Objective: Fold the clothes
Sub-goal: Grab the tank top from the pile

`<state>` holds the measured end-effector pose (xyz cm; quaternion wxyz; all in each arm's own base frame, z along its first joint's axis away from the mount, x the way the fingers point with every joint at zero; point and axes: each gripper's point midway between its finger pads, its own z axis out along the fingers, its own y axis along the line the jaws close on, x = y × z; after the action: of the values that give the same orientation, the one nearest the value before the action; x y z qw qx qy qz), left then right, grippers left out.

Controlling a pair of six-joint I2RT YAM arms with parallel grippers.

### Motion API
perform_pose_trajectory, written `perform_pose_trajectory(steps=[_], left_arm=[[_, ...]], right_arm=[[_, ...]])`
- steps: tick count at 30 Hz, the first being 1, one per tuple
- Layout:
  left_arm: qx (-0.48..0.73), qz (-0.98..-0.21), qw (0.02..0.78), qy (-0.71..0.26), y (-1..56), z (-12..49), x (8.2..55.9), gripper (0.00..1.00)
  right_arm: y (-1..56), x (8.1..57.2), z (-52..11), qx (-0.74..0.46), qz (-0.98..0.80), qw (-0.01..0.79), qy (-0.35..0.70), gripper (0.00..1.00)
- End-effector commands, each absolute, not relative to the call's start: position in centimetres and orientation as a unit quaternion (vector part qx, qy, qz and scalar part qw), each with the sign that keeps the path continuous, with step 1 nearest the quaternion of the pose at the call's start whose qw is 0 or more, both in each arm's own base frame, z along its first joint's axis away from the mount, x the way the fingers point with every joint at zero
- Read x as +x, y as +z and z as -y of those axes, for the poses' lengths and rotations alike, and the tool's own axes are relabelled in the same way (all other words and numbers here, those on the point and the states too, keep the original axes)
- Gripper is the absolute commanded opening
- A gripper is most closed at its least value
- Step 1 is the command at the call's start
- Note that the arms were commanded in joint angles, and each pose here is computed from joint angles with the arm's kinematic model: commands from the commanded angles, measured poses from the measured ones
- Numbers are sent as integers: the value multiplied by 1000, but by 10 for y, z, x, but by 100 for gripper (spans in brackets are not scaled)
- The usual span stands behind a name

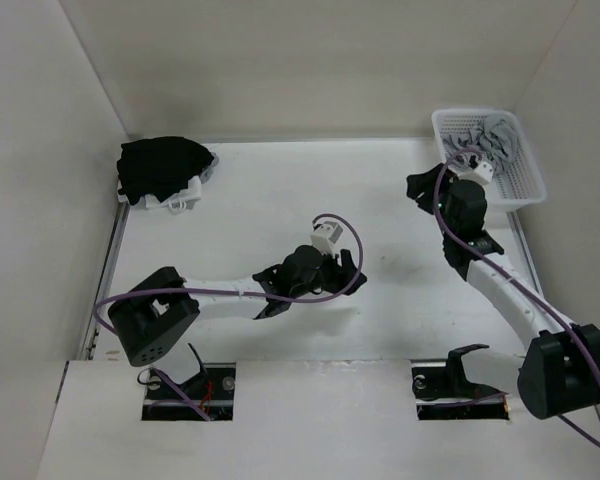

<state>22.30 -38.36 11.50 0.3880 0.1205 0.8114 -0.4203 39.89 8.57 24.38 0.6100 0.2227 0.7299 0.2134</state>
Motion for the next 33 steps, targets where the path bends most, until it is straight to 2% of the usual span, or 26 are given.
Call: perform_pose_trajectory(steps=[1,6,8,10,11,14,15,17,19,21,24,28,33], left_arm=[[138,-782,401,-456,137,392,222,55],[131,-784,407,-450,130,385,229,54],[130,-782,411,-451,128,382,232,53],[123,-778,419,-452,129,377,237,46],[120,-776,422,-453,129,375,238,43],[109,-774,430,-451,127,366,246,28],[106,-776,430,-449,125,364,248,27],[96,-776,434,-447,123,359,254,28],[87,-776,436,-447,121,354,259,32],[77,-777,437,-447,119,350,264,36],[63,-774,441,-451,119,346,270,40],[62,-769,441,-459,121,345,272,40],[56,-765,432,-474,120,347,272,41]], right_arm=[[268,415,-57,241,-718,624,193,57],[284,442,-5,280,-702,635,161,31],[278,458,23,306,-702,627,141,14],[268,474,48,331,-703,618,122,1],[263,483,61,346,-701,614,111,0],[244,510,91,375,-700,602,83,0],[235,520,101,383,-703,595,71,5],[213,542,117,394,-715,576,51,20],[186,563,128,403,-733,547,39,35],[167,579,133,410,-740,532,33,43],[142,598,138,425,-744,514,36,49],[128,616,144,443,-737,509,42,55],[102,631,152,467,-735,490,39,56]])
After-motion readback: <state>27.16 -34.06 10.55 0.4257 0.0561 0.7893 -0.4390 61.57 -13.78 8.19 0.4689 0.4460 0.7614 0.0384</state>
